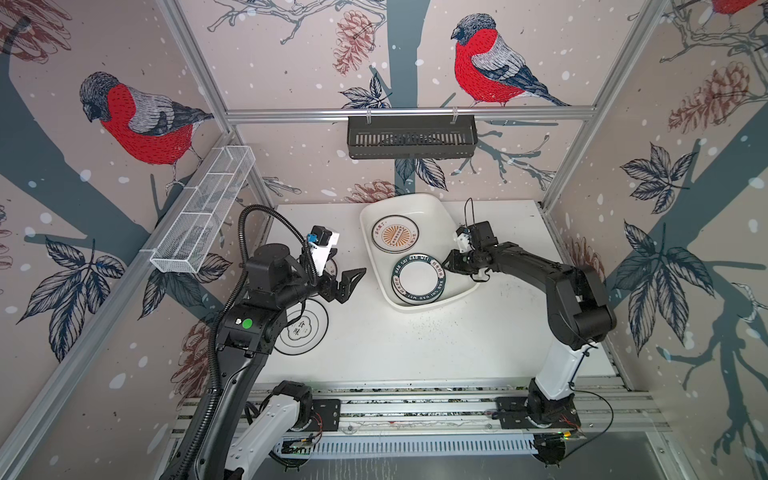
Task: Place the plates into the plastic bin on the countertop
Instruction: 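Open the right gripper and lift it off the green-rimmed plate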
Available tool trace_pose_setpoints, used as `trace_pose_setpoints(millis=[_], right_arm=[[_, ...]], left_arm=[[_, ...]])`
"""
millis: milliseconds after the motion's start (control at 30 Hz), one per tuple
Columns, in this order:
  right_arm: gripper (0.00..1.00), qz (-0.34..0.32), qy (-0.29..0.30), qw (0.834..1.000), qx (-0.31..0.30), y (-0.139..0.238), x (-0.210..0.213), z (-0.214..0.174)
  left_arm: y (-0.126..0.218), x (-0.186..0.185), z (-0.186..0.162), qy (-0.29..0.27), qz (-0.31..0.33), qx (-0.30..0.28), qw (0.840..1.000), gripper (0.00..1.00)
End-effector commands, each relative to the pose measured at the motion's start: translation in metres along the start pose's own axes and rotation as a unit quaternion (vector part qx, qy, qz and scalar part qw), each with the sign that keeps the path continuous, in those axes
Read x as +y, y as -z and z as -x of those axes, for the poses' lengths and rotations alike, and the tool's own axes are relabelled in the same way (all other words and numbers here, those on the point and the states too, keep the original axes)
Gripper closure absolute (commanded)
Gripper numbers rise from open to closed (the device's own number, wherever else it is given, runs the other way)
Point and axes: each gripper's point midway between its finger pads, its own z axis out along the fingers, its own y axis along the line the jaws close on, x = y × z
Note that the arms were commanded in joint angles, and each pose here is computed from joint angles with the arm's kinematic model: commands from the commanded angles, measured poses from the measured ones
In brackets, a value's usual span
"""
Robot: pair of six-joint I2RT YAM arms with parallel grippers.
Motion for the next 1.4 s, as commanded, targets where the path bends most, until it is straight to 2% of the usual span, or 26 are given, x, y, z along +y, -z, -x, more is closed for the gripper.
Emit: trace_pose_setpoints(millis=[0,267,467,700,1033,1367], right_arm=[[0.71,-0.014,0.005,0.999,-0.033,0.011,0.003,0.016],[0.73,-0.016,0.020,0.998,-0.054,0.001,0.019,0.040],[0.73,-0.087,0.044,0.993,-0.067,-0.023,0.016,0.055],[0.72,-0.162,0.052,0.983,-0.067,-0.045,-0.008,0.058],[0.72,-0.162,0.052,0.985,-0.037,-0.062,-0.017,0.043],[0.72,-0.161,0.055,0.985,-0.017,-0.064,-0.018,0.029]], left_arm=[[0.001,-0.004,0.006,-0.010,-0.009,-0.013,1.000,0.03],[-0.001,-0.002,0.000,-0.003,-0.008,-0.009,1.000,0.03],[-0.006,0.000,0.000,-0.001,-0.009,-0.004,1.000,0.03],[-0.010,0.003,0.001,0.002,-0.010,-0.001,1.000,0.03],[-0.011,0.003,0.000,0.004,-0.011,0.000,1.000,0.03],[-0.012,0.002,-0.002,0.004,-0.012,0.000,1.000,0.03]])
